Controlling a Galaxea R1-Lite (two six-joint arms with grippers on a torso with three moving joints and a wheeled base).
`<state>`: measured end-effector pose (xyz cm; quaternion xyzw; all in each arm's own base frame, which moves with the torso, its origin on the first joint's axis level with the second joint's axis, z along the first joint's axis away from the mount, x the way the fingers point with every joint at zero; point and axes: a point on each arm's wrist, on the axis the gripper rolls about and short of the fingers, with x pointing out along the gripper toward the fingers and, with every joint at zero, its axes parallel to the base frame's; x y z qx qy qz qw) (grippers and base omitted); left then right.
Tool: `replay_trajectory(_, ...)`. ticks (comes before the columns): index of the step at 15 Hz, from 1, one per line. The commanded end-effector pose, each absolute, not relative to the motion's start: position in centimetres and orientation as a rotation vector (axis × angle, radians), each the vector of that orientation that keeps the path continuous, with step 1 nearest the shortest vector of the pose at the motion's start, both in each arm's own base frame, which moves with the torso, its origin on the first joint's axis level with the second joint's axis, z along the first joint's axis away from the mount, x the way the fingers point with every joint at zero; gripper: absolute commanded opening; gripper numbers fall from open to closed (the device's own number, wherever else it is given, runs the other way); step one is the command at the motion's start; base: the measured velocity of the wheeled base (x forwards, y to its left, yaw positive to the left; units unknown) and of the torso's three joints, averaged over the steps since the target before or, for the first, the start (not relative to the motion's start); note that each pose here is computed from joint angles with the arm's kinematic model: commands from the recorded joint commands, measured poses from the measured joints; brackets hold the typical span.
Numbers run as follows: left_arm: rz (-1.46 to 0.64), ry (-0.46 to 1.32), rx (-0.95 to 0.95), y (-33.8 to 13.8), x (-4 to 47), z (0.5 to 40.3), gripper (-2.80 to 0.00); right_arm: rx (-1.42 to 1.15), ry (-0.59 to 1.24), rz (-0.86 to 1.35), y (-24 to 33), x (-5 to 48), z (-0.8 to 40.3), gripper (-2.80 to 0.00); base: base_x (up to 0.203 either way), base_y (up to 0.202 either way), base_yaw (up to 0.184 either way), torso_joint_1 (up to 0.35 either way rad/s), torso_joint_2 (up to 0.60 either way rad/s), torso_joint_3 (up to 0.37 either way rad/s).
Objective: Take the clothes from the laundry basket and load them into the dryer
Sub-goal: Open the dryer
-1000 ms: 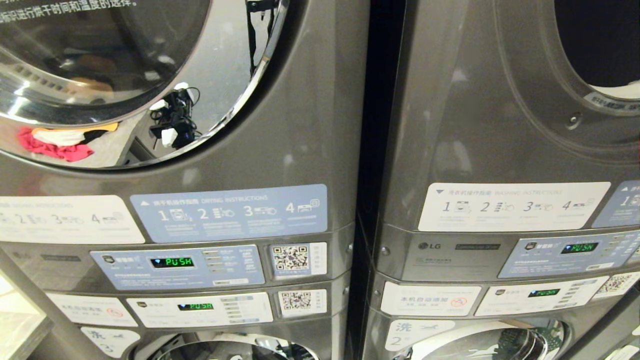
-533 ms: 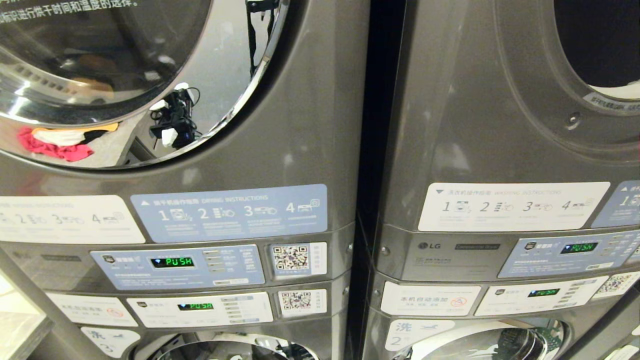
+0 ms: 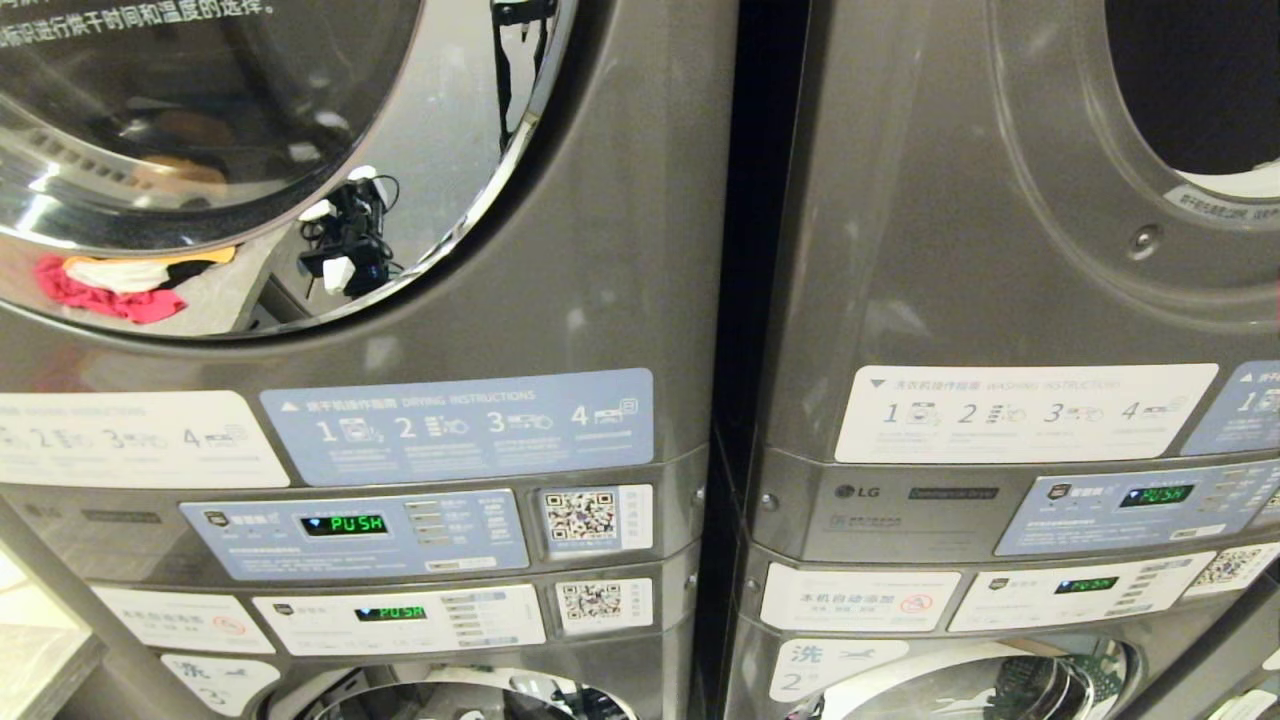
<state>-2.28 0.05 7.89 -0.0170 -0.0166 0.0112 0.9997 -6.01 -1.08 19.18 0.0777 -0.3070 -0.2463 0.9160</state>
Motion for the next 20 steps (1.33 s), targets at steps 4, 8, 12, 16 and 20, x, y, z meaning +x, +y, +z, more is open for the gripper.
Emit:
replay_trajectory(4, 0.021, -0.02, -0.029, 0.0, -2.2, 7.5, -2.8, 0.125, -0.549, -0.546, -1.2, -6.9, 20.1, -2.8, 0.0, 0.0, 0.0, 0.0, 0.0, 0.0)
replay_trajectory(8, 0.021, -0.02, -0.025, 0.0, -2.2, 7.5, -2.8, 0.088, -0.303, -0.524, -1.1, -1.2, 22.1, -2.8, 0.0, 0.0, 0.0, 0.0, 0.0, 0.0)
replay_trajectory(12, 0.024, -0.024, -0.047, 0.1, -2.2, 7.5, -2.8, 0.117, -0.019, -0.306, -0.7, 5.2, 19.8, -2.8, 0.0, 0.0, 0.0, 0.0, 0.0, 0.0)
replay_trajectory(16, 0.024, -0.028, -0.057, 0.1, -2.2, 7.6, -2.8, 0.112, 0.03, -0.112, -0.2, 2.5, 14.2, -2.8, 0.0, 0.0, 0.0, 0.0, 0.0, 0.0)
replay_trajectory(20, 0.024, -0.027, -0.059, 0.1, -2.2, 7.6, -2.8, -0.024, -0.067, -0.015, 0.0, -1.2, 9.4, -2.8, 0.0, 0.0, 0.0, 0.0, 0.0, 0.0)
